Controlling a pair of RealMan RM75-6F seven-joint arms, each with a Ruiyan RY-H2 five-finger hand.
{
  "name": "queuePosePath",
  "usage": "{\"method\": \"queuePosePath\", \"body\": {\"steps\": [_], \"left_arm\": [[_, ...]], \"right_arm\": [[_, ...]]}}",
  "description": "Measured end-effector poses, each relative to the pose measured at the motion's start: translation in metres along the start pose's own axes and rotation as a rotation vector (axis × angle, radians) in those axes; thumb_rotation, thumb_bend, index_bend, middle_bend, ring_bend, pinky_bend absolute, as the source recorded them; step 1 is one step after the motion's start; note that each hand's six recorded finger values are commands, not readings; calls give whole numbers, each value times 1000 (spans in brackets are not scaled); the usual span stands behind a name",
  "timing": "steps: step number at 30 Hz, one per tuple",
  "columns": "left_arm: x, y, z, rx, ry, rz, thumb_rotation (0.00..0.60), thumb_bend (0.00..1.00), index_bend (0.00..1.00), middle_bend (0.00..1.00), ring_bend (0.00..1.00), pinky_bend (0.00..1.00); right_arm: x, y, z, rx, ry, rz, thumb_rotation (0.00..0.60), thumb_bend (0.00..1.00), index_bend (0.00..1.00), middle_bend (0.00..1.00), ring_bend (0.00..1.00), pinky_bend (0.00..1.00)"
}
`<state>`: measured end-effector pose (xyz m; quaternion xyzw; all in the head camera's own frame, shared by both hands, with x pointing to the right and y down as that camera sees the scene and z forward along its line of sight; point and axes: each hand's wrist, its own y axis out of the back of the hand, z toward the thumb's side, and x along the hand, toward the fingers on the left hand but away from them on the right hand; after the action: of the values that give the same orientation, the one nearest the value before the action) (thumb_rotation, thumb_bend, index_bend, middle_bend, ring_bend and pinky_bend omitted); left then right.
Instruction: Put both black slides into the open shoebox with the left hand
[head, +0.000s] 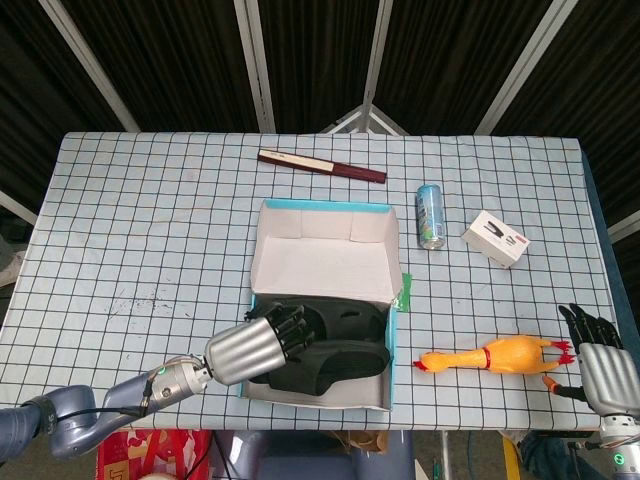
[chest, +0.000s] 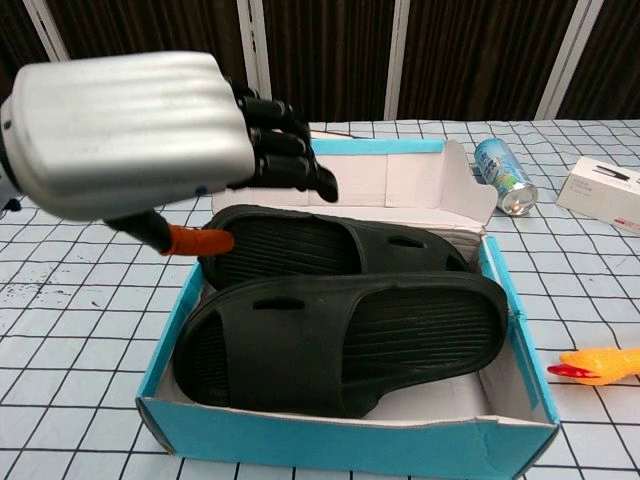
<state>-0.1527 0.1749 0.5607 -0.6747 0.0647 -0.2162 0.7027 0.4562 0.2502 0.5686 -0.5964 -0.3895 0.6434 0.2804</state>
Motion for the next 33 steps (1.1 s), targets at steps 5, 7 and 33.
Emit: {"method": "queuePosePath", "body": {"steps": [5, 7, 33], "left_arm": [[8, -4, -27, -282, 193, 31, 600, 421, 329, 388, 293, 490], [10, -8, -35, -379, 254, 31, 600, 421, 348, 406, 306, 498], [38, -47, -20, -660, 306, -72, 600, 422, 403, 483, 369, 544]], "right_arm": [[-1, -1, 0, 4, -2, 6, 600, 162, 0, 52, 91, 67], [-1, -2, 1, 6, -3, 9, 600, 162, 0, 52, 92, 67], [-1, -2, -2, 3, -9, 15, 600, 162, 0, 52, 92, 67]]}}
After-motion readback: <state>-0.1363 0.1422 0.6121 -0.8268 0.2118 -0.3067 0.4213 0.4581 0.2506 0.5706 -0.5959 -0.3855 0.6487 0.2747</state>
